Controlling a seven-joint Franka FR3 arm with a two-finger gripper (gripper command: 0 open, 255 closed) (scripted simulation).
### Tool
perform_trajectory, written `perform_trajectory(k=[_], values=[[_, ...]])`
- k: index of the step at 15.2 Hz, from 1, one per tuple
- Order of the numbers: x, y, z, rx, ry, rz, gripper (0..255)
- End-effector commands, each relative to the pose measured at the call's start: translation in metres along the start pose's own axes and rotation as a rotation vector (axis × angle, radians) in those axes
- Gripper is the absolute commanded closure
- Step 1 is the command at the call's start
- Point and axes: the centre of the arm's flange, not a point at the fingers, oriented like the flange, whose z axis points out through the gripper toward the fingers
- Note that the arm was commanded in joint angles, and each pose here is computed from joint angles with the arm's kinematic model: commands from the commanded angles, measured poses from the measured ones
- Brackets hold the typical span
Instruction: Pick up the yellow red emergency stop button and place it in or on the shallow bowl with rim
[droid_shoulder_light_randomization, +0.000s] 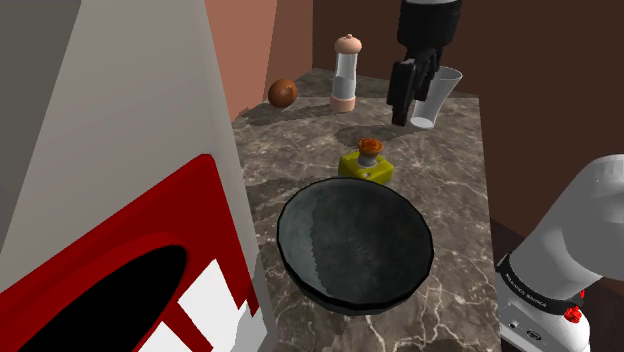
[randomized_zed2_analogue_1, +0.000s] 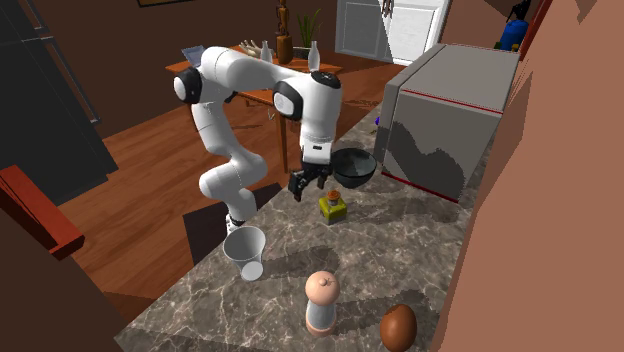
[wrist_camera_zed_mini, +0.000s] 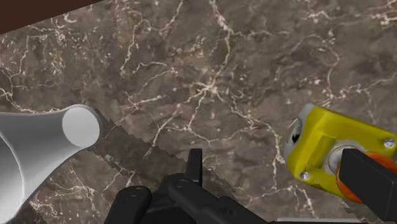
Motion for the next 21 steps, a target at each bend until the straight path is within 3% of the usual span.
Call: perform_trajectory(k=[1, 6, 13, 21], values=[[0.006, -0.026, -0.001, 0.009, -0.009, -0.015, 0], [0.018, -0.078, -0.003, 0.027, -0.027, -0.047, 0], [0.017, -0.079, 0.037, 0.027, -0.027, -0.047, 0], [0.017, -0.079, 0.037, 0.027, -0.027, -0.047, 0]])
